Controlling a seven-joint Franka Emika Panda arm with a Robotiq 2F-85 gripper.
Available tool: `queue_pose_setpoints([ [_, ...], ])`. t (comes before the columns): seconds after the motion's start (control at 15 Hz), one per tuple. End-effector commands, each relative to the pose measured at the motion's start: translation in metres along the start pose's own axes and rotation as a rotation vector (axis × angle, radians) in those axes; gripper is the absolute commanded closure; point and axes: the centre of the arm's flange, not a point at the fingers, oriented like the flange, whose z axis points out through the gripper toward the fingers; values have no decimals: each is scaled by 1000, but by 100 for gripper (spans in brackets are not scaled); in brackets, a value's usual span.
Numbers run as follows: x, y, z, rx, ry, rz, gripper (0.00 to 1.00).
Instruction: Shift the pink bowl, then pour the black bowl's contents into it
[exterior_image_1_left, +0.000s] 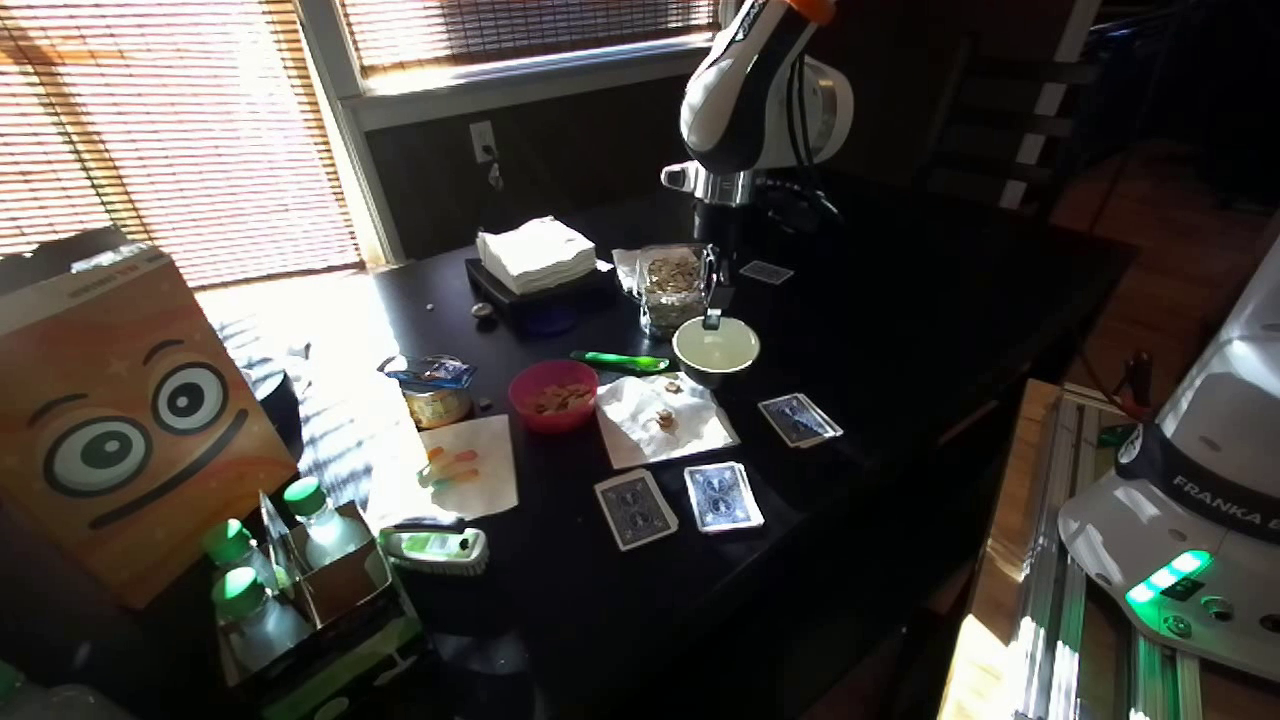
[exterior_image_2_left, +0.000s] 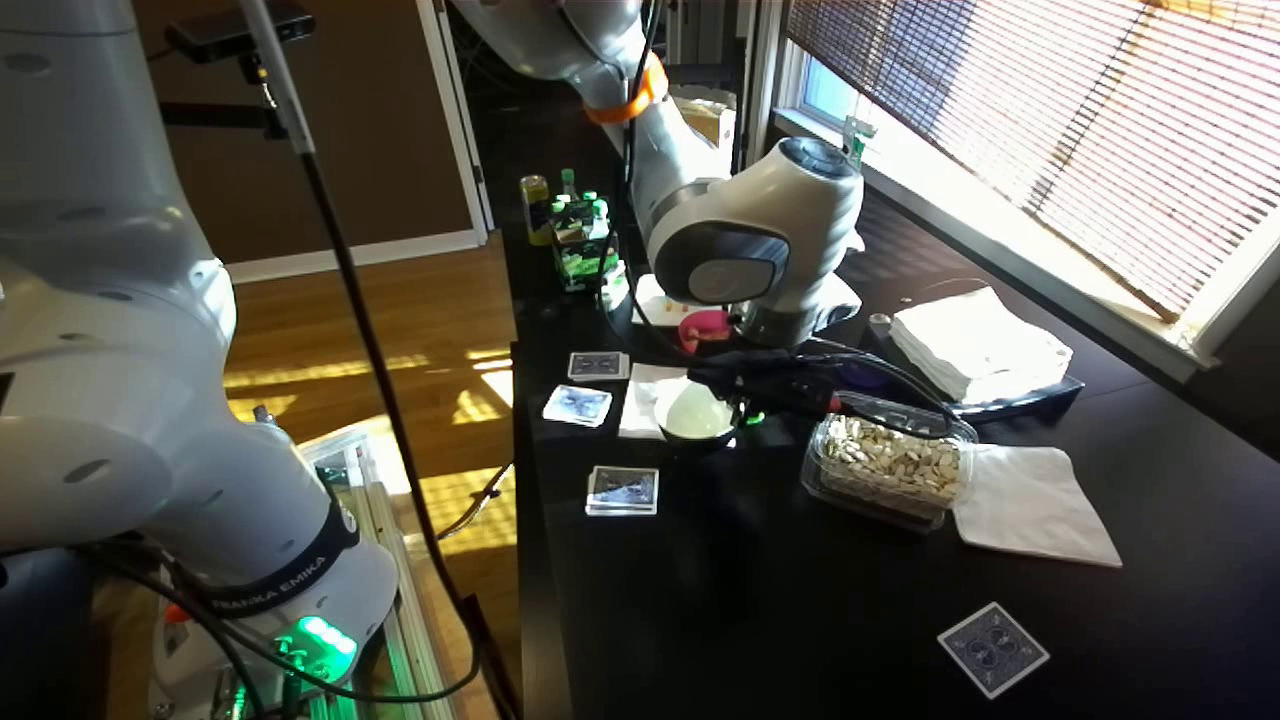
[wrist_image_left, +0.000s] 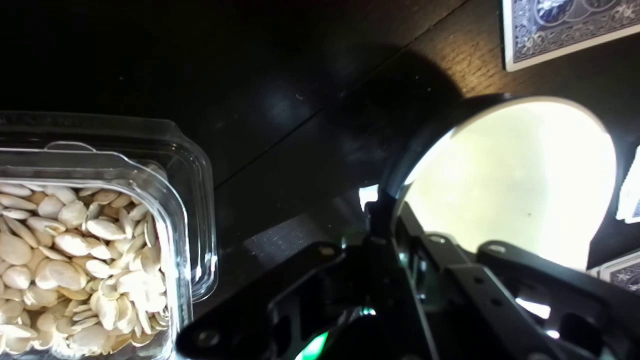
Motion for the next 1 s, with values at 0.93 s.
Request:
queue_pose_setpoints([
  [0.93,4,-2,-3,-14,-17,105,98],
])
